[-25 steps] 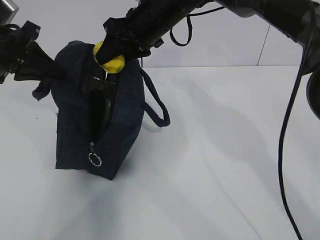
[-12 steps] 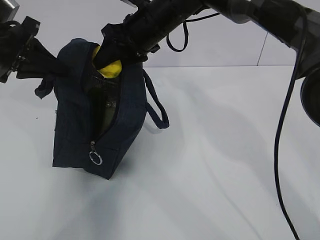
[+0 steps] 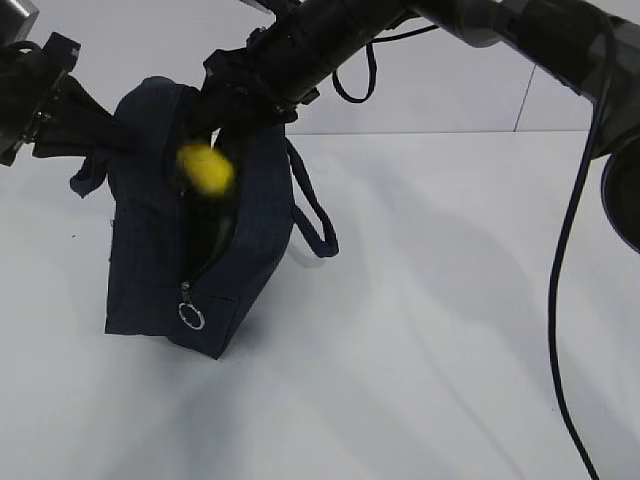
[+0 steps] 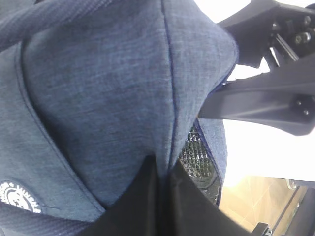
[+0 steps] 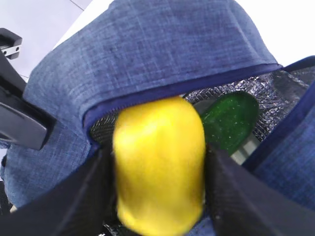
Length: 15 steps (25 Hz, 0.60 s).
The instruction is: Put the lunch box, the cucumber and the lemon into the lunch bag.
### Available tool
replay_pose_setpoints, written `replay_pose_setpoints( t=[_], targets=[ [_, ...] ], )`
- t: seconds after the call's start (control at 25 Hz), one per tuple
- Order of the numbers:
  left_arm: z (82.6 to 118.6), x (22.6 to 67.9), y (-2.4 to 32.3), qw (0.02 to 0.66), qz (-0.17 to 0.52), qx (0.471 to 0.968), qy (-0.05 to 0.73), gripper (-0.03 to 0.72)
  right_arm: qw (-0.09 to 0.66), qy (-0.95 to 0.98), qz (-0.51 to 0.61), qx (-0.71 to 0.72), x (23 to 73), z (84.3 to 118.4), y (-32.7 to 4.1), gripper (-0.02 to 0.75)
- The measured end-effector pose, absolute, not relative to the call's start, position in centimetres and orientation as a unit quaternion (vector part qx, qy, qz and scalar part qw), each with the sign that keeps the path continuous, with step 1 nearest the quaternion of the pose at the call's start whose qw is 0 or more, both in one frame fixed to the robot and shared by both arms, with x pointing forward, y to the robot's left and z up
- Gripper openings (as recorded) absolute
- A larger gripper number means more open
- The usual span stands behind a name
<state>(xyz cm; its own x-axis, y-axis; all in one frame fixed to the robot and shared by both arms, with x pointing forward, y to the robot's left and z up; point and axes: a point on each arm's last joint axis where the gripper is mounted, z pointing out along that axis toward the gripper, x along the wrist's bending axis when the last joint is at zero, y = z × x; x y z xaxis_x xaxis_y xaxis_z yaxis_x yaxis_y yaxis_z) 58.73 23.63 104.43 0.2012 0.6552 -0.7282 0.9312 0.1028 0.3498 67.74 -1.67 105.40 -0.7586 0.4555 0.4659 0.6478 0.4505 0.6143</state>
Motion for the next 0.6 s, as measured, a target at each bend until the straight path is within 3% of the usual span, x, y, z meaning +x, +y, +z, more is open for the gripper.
replay_pose_setpoints(
  t=[0.6],
  targets=[
    [104.39,58.73,23.67,0.421,-0.159,0.654,0.608,-0.004,0.112,-0.846,-0.406,-0.327,67.84,105.32,-1.82,0.477]
  ],
)
